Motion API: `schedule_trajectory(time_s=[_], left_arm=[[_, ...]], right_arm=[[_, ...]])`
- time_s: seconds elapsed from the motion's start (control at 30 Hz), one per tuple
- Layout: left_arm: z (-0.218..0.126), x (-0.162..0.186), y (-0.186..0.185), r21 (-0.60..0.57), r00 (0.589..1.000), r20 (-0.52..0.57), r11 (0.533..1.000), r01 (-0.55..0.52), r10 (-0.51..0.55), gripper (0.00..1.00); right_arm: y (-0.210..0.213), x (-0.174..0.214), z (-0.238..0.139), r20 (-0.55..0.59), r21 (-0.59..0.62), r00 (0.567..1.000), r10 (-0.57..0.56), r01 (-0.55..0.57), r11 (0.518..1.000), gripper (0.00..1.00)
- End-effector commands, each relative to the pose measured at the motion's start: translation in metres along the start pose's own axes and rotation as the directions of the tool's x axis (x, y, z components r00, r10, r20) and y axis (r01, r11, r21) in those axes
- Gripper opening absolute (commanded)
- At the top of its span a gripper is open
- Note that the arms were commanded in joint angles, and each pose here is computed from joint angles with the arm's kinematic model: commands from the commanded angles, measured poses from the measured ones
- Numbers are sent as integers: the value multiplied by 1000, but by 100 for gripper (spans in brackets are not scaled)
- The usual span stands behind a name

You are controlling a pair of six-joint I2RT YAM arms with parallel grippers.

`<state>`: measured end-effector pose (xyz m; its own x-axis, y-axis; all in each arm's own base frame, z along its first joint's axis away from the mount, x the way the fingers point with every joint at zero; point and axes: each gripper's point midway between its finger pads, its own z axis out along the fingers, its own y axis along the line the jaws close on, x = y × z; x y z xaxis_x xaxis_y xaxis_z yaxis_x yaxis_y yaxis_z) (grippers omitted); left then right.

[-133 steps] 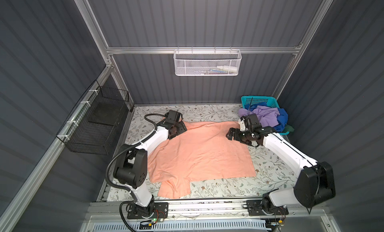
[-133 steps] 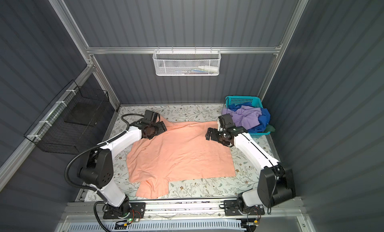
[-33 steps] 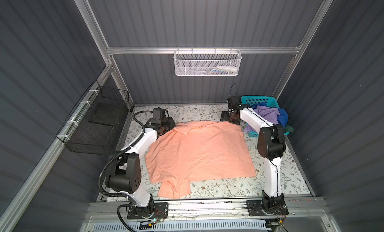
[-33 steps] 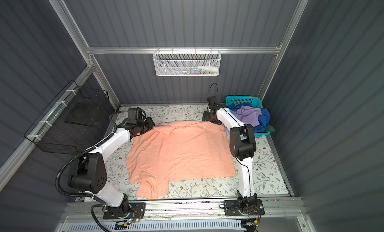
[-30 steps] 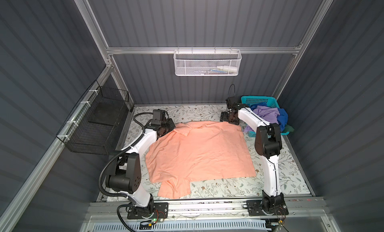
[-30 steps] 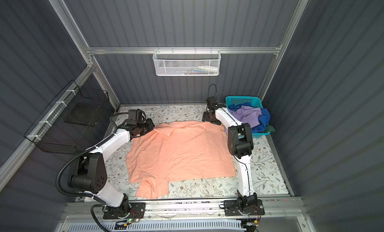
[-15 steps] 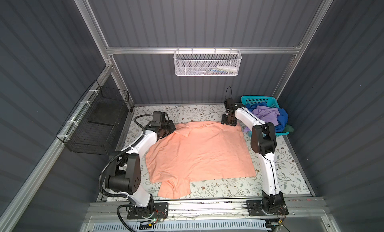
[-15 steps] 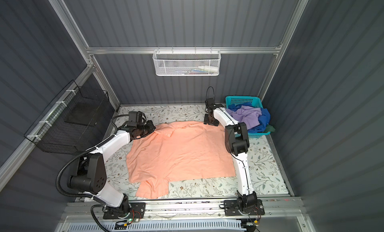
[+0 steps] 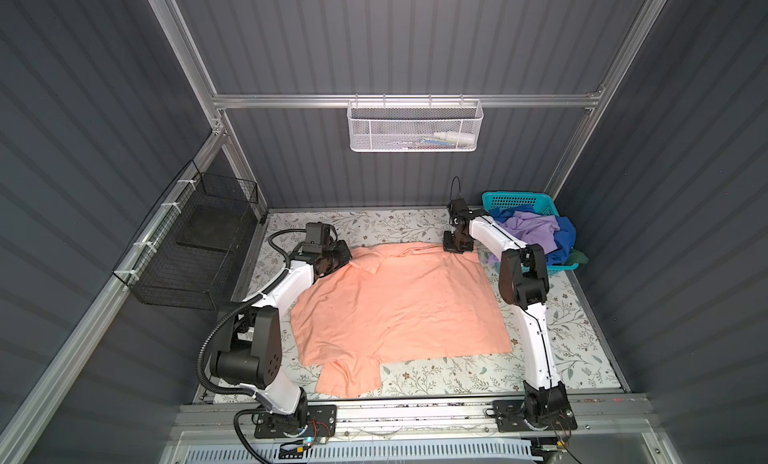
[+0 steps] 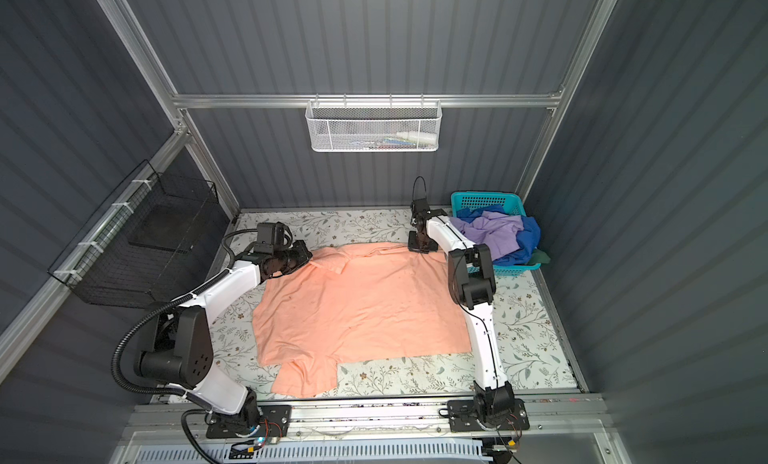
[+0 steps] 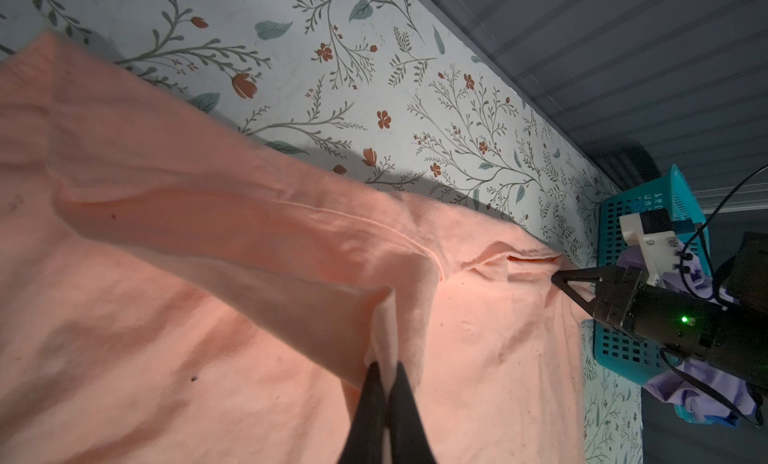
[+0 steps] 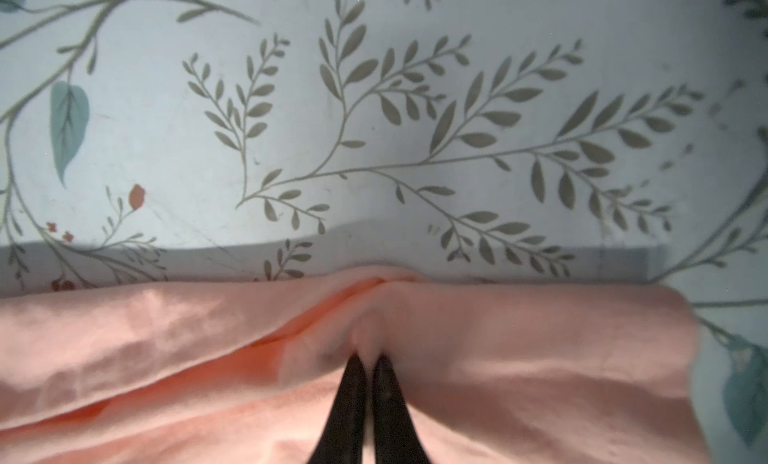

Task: Fold and stack the t-shirts
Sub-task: 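Pull the far shirt edge taut with both grippers, away from the robot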

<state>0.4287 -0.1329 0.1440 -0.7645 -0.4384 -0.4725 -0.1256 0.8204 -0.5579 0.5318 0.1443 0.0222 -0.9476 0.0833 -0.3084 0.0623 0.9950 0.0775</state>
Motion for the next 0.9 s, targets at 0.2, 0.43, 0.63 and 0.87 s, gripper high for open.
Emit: schedule_trajectory(time_s=[0.2,0.43,0.63,0.87], left_arm=[[-20,5,0,16,999,23,999,45,-45,0],[-23,20,16,-15,998,17,998,62,-62,0],[-20,25,32,-42,997,-3,996,77,-78,0],[-15,29,41,-56,996,-17,995,82,-83,0]], right_arm=[[-18,12,-46,88,39,996,13,-17,999,0],[-26,66,-42,2,61,999,46,-46,997,3],[-13,115,-38,-90,74,996,-5,11,997,13],[0,112,-78,-43,1,999,21,-21,1000,38]])
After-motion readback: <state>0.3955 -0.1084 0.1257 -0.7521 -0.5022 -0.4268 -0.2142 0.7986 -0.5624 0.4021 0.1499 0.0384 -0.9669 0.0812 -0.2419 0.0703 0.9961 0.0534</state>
